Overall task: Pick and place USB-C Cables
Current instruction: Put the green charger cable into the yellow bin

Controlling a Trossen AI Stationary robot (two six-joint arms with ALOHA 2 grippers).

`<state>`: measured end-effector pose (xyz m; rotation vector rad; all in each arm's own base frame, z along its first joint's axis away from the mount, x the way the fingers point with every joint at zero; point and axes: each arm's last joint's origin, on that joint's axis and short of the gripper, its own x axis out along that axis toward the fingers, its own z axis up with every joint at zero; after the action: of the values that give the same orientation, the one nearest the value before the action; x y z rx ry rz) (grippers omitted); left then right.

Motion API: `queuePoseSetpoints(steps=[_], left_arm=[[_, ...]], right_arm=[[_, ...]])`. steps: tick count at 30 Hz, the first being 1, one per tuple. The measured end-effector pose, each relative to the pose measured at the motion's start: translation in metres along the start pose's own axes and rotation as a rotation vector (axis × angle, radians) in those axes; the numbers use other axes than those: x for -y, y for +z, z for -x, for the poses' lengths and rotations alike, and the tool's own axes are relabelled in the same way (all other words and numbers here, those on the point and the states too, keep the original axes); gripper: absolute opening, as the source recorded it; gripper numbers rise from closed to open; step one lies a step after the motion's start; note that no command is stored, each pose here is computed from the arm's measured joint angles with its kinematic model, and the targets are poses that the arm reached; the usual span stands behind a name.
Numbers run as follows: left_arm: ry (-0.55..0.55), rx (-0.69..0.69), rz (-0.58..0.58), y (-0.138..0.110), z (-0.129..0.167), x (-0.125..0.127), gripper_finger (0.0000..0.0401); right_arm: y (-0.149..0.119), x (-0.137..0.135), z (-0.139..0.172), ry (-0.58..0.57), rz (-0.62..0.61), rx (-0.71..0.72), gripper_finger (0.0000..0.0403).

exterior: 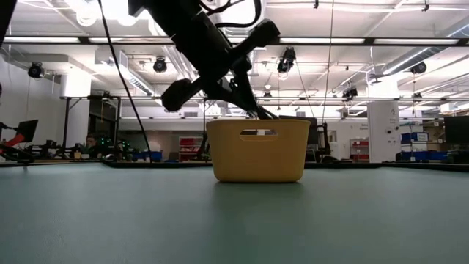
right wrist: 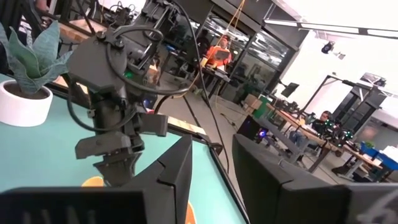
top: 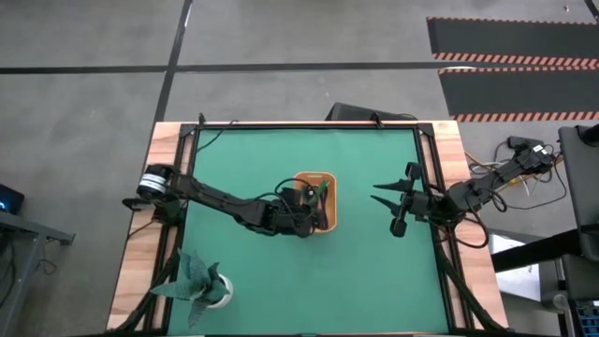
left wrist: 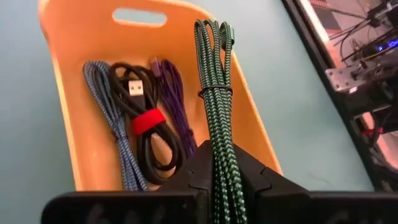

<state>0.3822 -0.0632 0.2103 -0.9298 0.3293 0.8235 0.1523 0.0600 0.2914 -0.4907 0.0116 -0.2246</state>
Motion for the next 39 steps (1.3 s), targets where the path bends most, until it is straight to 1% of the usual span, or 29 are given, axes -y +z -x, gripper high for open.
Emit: queuePoseSetpoints(steps=[6, 28, 39], left_arm=[[0.006, -0.006, 0.011, -0.0013, -0.0043, -0.0009, 0.0022], [0.028, -0.008, 0.04, -0.0013, -0.0079, -0.0075, 0.0025], [0.027, -0.005, 0.044, 0.0, -0.0087, -0.0075, 0.0025]], right_arm=[[-0.0014, -0.0009, -0.0001, 0.007, 0.003, -0.011, 0.0107], [-0.002, -0.0012, -0.0001, 0.01, 0.008, -0.016, 0.0105], [-0.002, -0.0013, -0.0001, 0.01, 0.006, -0.016, 0.0117]])
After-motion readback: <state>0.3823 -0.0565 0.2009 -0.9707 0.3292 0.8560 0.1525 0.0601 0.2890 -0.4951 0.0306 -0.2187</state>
